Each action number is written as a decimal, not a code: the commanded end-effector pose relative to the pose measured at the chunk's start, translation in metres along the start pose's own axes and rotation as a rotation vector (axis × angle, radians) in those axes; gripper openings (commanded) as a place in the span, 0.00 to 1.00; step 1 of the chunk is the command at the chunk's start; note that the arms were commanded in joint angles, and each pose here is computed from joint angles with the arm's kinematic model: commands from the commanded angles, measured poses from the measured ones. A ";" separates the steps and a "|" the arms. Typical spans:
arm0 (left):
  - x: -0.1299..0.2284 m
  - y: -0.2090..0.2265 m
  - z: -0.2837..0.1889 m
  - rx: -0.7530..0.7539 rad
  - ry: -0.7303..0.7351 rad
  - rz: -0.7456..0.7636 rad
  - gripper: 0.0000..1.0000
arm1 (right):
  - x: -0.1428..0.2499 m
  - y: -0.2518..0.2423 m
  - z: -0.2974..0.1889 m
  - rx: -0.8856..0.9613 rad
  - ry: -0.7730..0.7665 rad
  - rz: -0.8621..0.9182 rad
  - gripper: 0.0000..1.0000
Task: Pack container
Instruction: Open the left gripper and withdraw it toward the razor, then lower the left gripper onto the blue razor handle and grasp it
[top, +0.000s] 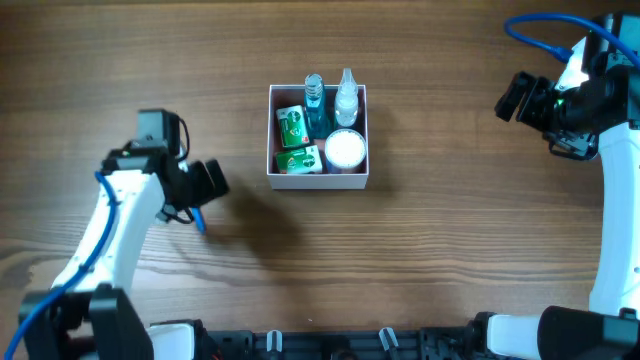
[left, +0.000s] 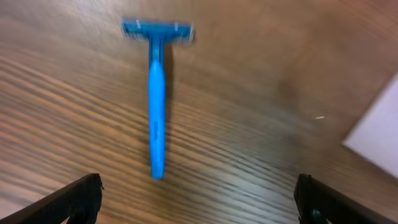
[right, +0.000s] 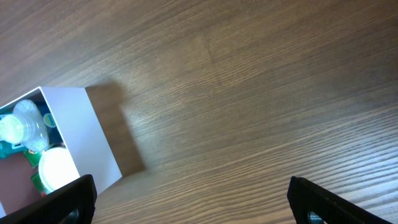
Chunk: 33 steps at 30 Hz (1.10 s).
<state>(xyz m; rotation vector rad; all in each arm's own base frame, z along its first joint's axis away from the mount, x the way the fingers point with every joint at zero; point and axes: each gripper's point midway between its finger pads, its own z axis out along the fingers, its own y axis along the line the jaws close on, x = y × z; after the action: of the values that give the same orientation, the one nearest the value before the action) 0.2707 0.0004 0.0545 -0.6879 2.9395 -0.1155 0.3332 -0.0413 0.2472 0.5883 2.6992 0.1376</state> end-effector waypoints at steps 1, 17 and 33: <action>0.005 0.001 0.019 0.015 0.044 -0.085 1.00 | 0.001 0.002 0.006 -0.009 0.023 -0.018 1.00; -0.013 0.011 0.063 0.006 0.073 -0.139 1.00 | 0.003 0.001 0.006 -0.007 0.028 -0.018 1.00; -0.012 0.019 0.064 -0.037 0.071 -0.135 0.49 | 0.003 0.001 0.006 -0.007 0.029 -0.018 1.00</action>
<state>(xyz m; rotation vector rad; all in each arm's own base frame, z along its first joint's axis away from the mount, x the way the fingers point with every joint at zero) 0.2880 0.0192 -0.0032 -0.8888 2.9387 -0.1001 0.3317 -0.0407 0.2466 0.5896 2.7059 0.1400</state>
